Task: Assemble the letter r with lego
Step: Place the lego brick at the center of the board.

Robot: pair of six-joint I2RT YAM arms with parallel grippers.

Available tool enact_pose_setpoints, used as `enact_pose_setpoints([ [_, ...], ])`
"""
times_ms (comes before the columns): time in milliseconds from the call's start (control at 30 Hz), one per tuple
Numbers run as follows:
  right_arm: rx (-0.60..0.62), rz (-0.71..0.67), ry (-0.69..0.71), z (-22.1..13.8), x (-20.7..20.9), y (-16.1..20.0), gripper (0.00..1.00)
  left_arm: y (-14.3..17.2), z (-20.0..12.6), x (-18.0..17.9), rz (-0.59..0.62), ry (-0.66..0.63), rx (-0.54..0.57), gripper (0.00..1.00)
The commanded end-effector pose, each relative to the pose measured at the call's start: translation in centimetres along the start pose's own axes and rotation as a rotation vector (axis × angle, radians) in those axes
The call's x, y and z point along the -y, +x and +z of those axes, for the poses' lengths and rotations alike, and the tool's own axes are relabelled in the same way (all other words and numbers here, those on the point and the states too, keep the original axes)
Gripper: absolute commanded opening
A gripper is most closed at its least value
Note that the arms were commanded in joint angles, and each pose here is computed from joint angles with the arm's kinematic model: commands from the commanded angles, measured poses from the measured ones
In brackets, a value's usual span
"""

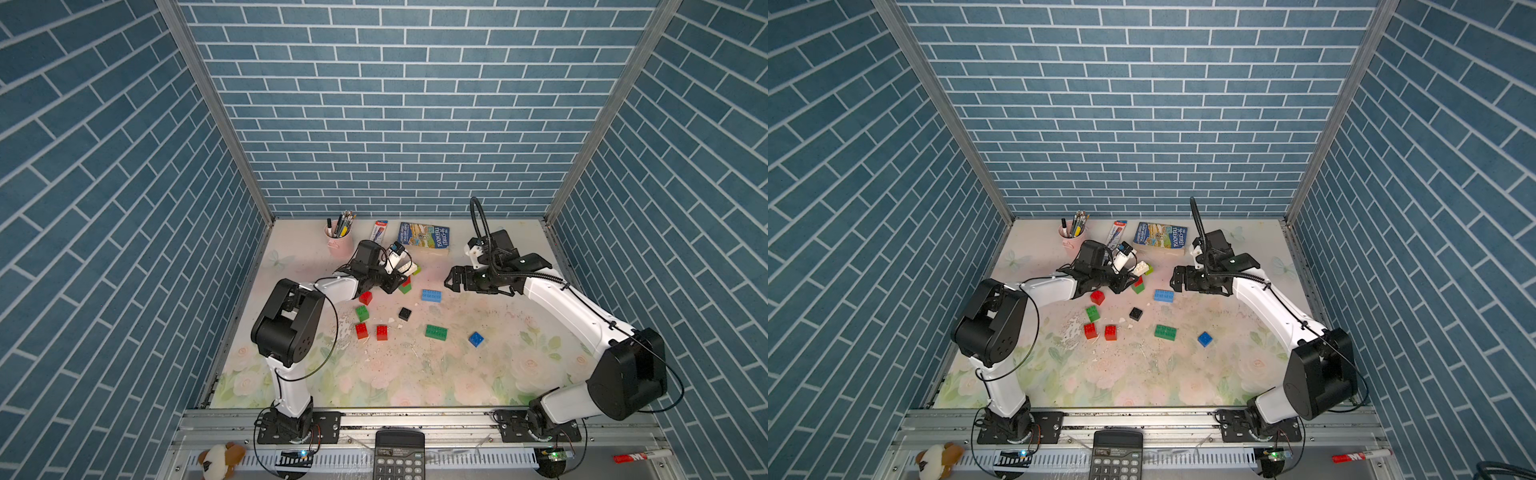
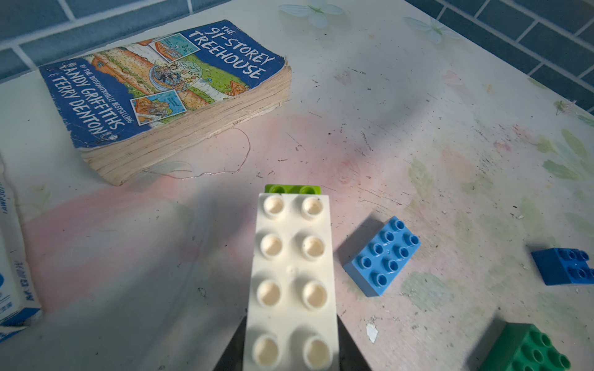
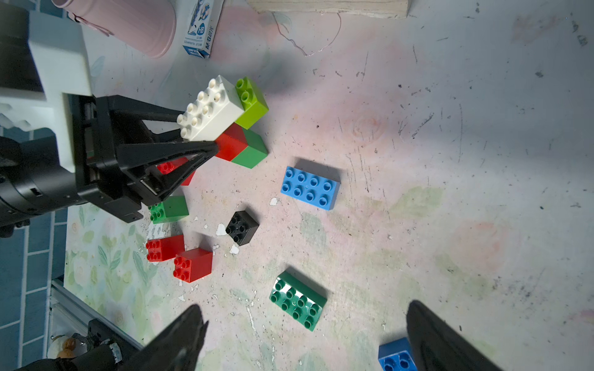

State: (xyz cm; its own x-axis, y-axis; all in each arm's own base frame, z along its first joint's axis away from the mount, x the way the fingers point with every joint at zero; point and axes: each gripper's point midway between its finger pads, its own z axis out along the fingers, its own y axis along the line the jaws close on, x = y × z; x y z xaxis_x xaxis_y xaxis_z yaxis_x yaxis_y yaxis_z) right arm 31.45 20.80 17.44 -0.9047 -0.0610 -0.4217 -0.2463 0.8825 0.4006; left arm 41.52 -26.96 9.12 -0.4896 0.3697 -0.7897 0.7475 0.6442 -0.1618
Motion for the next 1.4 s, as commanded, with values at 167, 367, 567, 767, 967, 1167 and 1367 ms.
enact_pose_setpoints([
  [167,0.033,0.018,0.016,-1.1,0.2,-0.3,0.98,-2.0,-0.4,-1.1,-0.024,-0.044,0.049,0.34],
  [367,0.046,0.016,0.016,-1.4,0.2,-0.3,0.98,-4.1,-1.1,-2.3,-0.097,-0.09,0.129,0.34],
  [567,0.067,0.027,0.016,-1.7,0.2,-0.4,0.98,-6.8,-2.1,-3.6,-0.264,-0.088,0.282,0.39],
  [767,0.078,0.031,0.012,-1.8,0.2,-0.3,0.98,-8.4,-2.6,-5.0,-0.493,-0.062,0.442,0.39],
  [967,0.084,0.036,0.011,-2.1,0.4,0.2,0.98,-8.2,-1.8,-5.3,-0.582,-0.021,0.488,0.43],
  [1167,0.09,0.025,0.034,-2.7,0.8,0.7,0.98,-7.6,-2.4,-4.8,-0.508,-0.072,0.399,0.55],
  [1367,0.09,0.025,0.039,-2.5,1.1,0.9,0.98,-6.4,-3.7,-5.1,-0.44,-0.17,0.276,0.58],
])
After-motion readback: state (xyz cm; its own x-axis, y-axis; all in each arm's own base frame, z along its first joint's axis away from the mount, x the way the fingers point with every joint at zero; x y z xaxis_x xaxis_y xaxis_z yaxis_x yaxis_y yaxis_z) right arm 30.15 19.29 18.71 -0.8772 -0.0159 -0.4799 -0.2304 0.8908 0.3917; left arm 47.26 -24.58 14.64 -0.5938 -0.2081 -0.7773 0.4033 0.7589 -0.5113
